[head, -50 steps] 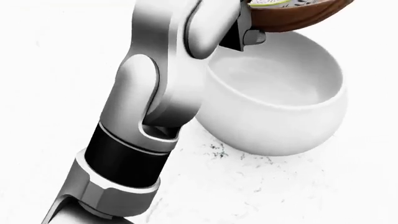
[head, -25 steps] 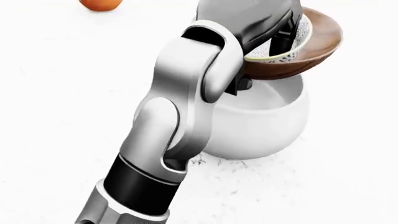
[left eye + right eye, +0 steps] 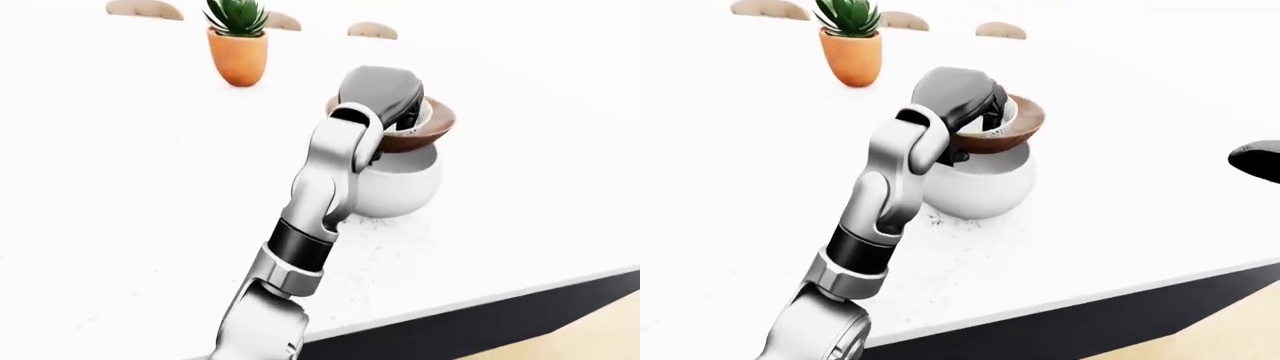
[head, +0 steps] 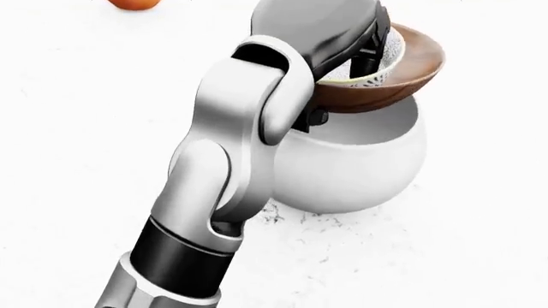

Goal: Stack the bowls from largest to smallest.

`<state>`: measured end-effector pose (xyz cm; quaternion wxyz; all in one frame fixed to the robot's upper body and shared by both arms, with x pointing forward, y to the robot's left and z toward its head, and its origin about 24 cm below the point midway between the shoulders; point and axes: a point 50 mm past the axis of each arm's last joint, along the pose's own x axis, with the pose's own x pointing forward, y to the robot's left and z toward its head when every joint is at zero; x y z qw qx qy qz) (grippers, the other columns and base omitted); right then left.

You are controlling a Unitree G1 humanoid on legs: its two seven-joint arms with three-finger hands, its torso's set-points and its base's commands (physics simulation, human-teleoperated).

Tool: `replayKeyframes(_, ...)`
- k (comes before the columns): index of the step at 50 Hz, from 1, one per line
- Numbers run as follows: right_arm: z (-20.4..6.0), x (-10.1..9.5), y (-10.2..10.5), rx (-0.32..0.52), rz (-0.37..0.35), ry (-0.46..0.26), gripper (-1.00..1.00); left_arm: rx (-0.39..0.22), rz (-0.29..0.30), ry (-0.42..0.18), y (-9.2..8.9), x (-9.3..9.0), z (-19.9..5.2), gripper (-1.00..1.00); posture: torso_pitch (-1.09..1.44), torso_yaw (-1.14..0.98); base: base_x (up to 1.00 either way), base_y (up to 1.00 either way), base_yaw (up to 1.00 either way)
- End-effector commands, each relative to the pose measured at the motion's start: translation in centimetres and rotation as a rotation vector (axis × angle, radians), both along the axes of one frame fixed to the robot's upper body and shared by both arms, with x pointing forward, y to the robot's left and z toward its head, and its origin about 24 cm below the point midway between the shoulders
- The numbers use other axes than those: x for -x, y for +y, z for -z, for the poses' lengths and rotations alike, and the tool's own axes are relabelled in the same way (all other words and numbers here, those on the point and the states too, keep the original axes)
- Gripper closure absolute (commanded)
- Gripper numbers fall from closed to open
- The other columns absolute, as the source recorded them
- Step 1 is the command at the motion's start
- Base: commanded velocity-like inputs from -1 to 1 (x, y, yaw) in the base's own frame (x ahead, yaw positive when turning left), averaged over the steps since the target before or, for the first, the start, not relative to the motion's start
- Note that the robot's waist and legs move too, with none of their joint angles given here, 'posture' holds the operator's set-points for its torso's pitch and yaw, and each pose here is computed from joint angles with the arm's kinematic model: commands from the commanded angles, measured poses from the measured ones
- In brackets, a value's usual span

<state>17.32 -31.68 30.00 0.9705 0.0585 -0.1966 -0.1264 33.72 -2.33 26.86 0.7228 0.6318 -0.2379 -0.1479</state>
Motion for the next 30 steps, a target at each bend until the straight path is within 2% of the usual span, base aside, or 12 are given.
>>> replayKeyframes(1, -1.3, 0.8, 0.1, 0.027, 0.014, -0.064, -1.00, 0.037, 0.018, -0.102, -0.2, 1.0, -2.4, 0.44, -0.16, -0.36, 0.00, 0.00, 0.00)
replayKeyframes(2, -1.4, 0.8, 0.1, 0.026, 0.015, -0.065, -1.00, 0.036, 0.019, -0.102, -0.3, 1.1, -2.5, 0.28, -0.16, -0.36, 0.00, 0.00, 0.00)
replayKeyframes(4, -1.3, 0.7, -0.1, 0.025, 0.016, -0.066, -1.00, 0.034, 0.020, -0.106, -0.3, 1.2, -2.9, 0.15, -0.16, -0.36, 0.00, 0.00, 0.00)
replayKeyframes(19, -1.8, 1.2, -0.2, 0.023, 0.024, -0.072, -1.00, 0.020, 0.012, -0.119, 1.0, 2.1, -3.1, 0.03, -0.16, -0.36, 0.00, 0.00, 0.00)
replayKeyframes(22, -1.6, 1.0, -0.3, 0.022, 0.024, -0.071, -1.00, 0.022, 0.012, -0.121, 1.2, 2.4, -3.4, -0.09, -0.16, -0.36, 0.00, 0.00, 0.00)
replayKeyframes(23, -1.7, 1.0, -0.3, 0.022, 0.023, -0.071, -1.00, 0.025, 0.014, -0.122, 1.3, 2.5, -3.5, -0.19, -0.16, -0.36, 0.00, 0.00, 0.00)
replayKeyframes(30, -1.6, 1.0, -0.4, 0.019, 0.027, -0.070, -1.00, 0.023, 0.014, -0.126, 1.8, 3.0, -3.4, -0.33, -0.16, -0.36, 0.00, 0.00, 0.00)
